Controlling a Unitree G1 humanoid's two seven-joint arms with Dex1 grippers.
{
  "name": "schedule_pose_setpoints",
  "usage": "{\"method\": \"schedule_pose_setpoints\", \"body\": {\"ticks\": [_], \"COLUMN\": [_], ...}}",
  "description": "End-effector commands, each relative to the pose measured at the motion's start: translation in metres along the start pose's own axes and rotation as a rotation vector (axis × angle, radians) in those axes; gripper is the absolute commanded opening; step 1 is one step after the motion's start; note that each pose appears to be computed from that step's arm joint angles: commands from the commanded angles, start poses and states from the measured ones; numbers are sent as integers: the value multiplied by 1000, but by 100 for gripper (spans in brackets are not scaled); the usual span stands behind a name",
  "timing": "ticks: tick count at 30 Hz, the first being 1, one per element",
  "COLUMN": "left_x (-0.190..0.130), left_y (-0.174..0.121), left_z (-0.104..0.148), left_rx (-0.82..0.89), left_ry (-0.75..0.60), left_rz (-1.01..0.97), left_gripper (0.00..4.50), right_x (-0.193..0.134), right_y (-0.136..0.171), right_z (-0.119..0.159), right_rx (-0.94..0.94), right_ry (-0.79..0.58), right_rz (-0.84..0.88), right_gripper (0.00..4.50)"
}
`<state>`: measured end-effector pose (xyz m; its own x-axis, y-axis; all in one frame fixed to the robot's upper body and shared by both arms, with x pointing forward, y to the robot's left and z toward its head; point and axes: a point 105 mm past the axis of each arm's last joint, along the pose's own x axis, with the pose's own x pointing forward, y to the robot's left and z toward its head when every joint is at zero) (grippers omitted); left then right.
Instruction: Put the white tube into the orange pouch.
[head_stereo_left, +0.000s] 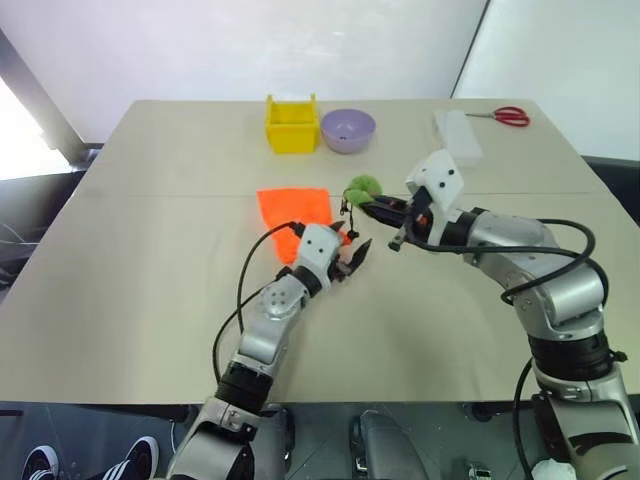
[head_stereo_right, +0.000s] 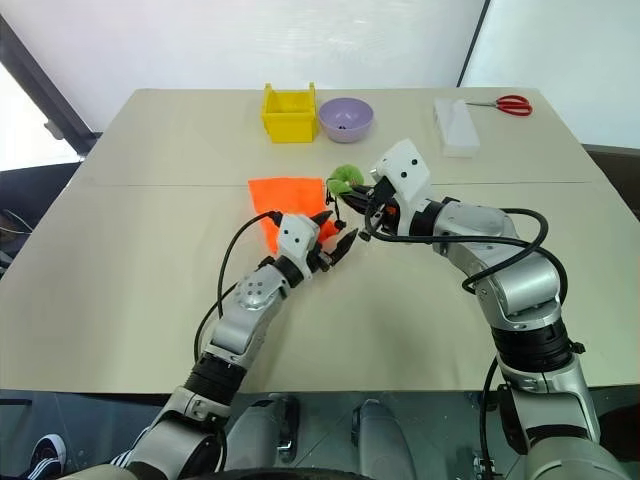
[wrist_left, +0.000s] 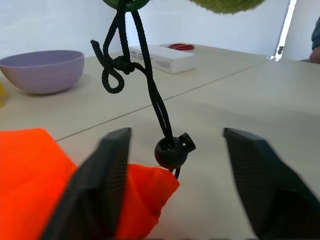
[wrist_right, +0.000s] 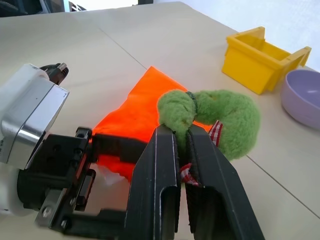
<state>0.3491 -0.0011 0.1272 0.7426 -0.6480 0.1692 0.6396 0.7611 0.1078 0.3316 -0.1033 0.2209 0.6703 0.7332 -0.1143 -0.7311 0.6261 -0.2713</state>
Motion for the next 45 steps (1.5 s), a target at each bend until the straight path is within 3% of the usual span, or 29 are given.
{"method": "schedule_pose_setpoints", "body": {"ticks": [1, 9, 12, 15, 16, 24, 28, 33, 38, 45], "left_x": [4, 3, 3, 3, 3, -1, -13, -20, -38, -62], "left_y": [1, 0, -2, -1, -1, 4, 1, 5, 11, 50], "left_z": [9, 9, 8, 7, 7, 1, -17, -12, -15, -5], "left_rx": [4, -3, -26, -29, -29, -7, 158, 372, 442, 543], "left_ry": [-21, -24, -21, -13, -12, 26, 145, 170, 213, 258], "left_rz": [7, 7, -5, 0, 0, -42, -206, -335, -403, -391], "left_gripper": [267, 267, 176, 30, 20, 21, 21, 21, 21, 21], "right_x": [-3, -4, -4, -3, -3, -7, -17, -26, -45, -68], "right_y": [1, 1, 1, 0, 0, -15, -43, -66, -102, -134], "right_z": [11, 10, 10, 10, 10, 21, 42, 62, 77, 78], "right_rx": [-35, -32, -31, -28, -29, -3, 58, 153, 223, 157], "right_ry": [-30, -24, -24, -25, -25, -75, -168, -290, -389, -382], "right_rz": [-3, -2, -4, -6, -6, -65, -162, -264, -419, -574], "right_gripper": [0, 0, 0, 0, 0, 0, 0, 0, 0, 0]}}
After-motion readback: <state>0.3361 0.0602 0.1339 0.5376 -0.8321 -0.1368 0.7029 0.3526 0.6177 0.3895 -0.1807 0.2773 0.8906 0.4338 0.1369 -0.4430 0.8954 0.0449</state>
